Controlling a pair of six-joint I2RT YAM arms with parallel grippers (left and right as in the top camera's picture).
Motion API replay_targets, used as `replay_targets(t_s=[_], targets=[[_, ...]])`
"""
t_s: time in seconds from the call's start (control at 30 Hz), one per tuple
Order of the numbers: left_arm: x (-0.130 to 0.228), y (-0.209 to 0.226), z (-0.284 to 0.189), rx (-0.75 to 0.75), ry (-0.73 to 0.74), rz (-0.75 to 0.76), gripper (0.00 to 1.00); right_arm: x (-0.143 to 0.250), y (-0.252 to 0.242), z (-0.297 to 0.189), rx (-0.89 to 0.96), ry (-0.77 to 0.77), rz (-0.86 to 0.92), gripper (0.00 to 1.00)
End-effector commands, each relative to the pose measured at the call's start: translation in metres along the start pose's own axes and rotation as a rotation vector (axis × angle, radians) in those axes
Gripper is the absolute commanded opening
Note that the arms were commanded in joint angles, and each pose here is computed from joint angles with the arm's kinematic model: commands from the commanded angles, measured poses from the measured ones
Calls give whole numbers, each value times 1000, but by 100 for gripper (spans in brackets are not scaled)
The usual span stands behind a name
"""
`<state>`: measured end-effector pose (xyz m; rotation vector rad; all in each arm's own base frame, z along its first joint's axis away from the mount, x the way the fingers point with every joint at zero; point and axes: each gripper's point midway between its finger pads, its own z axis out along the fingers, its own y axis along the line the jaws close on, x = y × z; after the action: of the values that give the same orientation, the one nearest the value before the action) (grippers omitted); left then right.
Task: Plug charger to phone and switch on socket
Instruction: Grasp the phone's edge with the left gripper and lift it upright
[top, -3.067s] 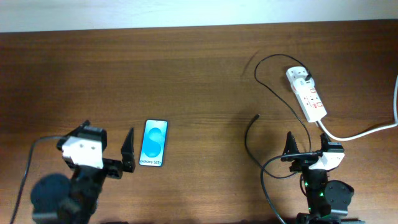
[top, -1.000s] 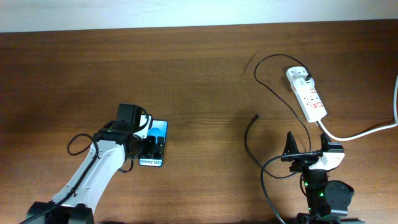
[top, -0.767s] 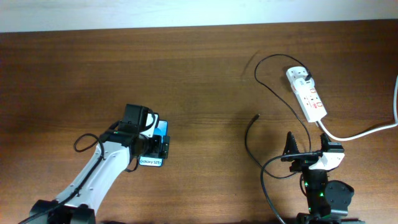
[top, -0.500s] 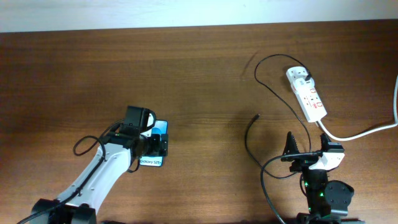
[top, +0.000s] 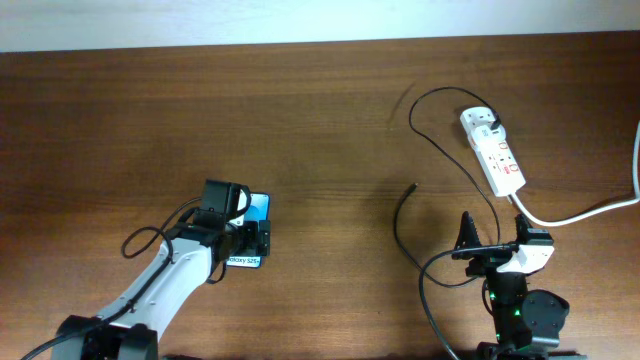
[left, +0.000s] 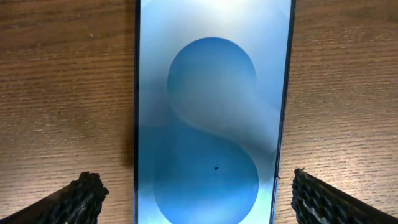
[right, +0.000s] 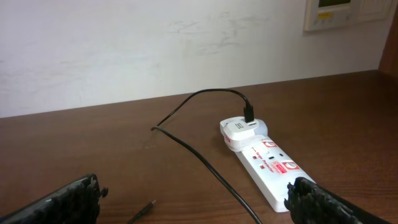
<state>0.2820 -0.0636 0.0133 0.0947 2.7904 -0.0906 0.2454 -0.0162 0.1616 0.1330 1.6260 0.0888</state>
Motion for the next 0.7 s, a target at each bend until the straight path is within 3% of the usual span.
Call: replay_targets(t_s=[0.0, 0.37, 0.4, 0.47, 0.5, 0.67], targets=[[9, -6, 10, 30, 35, -5, 99, 3, 0, 0, 0, 7, -3, 98], [19, -7, 24, 9, 82, 17, 99, 3, 0, 0, 0, 7, -3, 98], [20, -7, 24, 8, 85, 17, 98, 3, 0, 0, 0, 7, -3, 98], [21, -7, 24, 8, 89, 17, 83, 3, 0, 0, 0, 7, -3, 98], [21, -7, 24, 7, 89, 17, 70, 3, 0, 0, 0, 7, -3, 98], [18, -7, 23, 9, 83, 17, 65, 3, 0, 0, 0, 7, -3, 98]])
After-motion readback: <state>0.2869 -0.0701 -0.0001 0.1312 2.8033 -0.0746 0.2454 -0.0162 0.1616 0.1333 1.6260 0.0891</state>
